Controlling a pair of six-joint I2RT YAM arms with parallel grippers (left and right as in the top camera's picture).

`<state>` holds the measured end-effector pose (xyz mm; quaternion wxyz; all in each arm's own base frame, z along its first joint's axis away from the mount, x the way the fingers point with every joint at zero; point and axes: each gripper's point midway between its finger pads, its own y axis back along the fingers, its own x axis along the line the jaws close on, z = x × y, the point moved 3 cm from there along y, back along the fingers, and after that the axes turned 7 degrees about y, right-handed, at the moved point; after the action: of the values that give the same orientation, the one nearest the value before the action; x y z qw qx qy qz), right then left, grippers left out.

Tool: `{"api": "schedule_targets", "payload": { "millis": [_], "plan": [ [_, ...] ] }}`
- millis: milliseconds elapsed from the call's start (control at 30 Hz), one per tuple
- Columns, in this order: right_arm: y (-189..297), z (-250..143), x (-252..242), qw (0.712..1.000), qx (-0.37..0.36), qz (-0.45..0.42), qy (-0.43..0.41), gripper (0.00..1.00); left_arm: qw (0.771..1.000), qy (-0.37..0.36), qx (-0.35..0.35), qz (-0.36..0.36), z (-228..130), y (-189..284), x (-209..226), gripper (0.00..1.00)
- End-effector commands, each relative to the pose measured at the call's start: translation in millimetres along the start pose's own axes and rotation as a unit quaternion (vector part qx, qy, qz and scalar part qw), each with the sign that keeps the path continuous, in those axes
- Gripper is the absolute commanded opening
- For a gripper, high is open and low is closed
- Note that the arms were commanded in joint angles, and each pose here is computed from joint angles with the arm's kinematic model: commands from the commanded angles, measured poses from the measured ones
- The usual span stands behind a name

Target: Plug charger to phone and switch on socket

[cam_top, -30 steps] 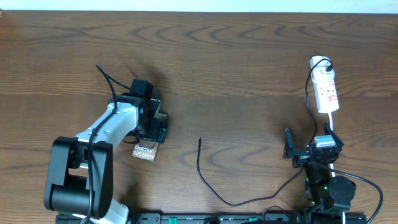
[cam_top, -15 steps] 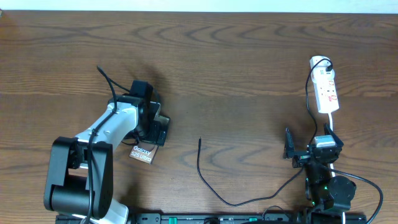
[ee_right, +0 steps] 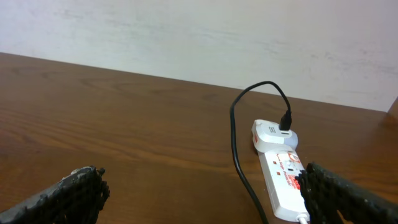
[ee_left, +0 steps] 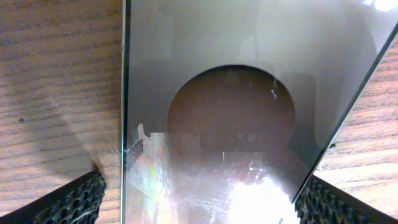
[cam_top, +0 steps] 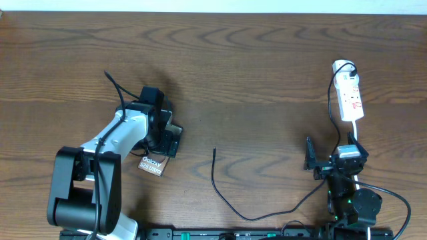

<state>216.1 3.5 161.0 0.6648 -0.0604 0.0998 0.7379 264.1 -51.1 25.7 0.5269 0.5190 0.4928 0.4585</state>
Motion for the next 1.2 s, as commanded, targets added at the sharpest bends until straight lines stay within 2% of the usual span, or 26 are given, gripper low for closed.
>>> {"api": "schedule_targets", "payload": {
  "millis": [0,67,133,233,267,300,367,667,733,867,1133,1167],
  "plan": [
    [0.1,-0.6,0.6,1.0,0.001,0.001,0.005,0.99,0.999,-0.018,0.023,-0.024,-11.8,-8.1,-4.7,0.96],
    [0.1,-0.6,0.6,1.0,0.001,0.001,0.005,0.99,0.999,-0.02,0.023,-0.023,-11.7,-8.1,-4.6,0.95],
    [0.1,-0.6,0.7,1.0,0.001,0.001,0.005,0.99,0.999,-0.02,0.023,-0.023,-11.7,-8.1,-4.6,0.89],
    [0.1,-0.6,0.7,1.0,0.001,0.001,0.005,0.99,0.999,-0.02,0.023,-0.023,-11.7,-8.1,-4.6,0.85],
    [0.1,-0.6,0.6,1.0,0.001,0.001,0.005,0.99,0.999,-0.02,0.023,-0.024,-11.6,-8.1,-4.7,0.81],
    [0.1,-0.6,0.7,1.0,0.001,0.001,0.005,0.99,0.999,-0.02,0.023,-0.024,-11.7,-8.1,-4.7,0.7],
    [0.1,-0.6,0.6,1.0,0.001,0.001,0.005,0.99,0.999,-0.02,0.023,-0.024,-11.7,-8.1,-4.7,0.65],
    [0.1,-0.6,0.6,1.0,0.001,0.001,0.005,0.99,0.999,-0.02,0.023,-0.023,-11.6,-8.1,-4.6,0.65],
    [0.1,-0.6,0.6,1.0,0.001,0.001,0.005,0.99,0.999,-0.02,0.023,-0.024,-11.7,-8.1,-4.7,0.74],
    [0.1,-0.6,0.7,1.0,0.001,0.001,0.005,0.99,0.999,-0.02,0.023,-0.024,-11.9,-8.1,-4.7,0.86],
    [0.1,-0.6,0.6,1.0,0.001,0.001,0.005,0.99,0.999,-0.035,0.032,-0.025,-15.7,-7.8,-4.8,0.89],
    [0.1,-0.6,0.7,1.0,0.001,0.001,0.005,0.99,0.997,-0.055,0.036,-0.049,-18.2,-7.2,-11.3,0.89]
  ]
}}
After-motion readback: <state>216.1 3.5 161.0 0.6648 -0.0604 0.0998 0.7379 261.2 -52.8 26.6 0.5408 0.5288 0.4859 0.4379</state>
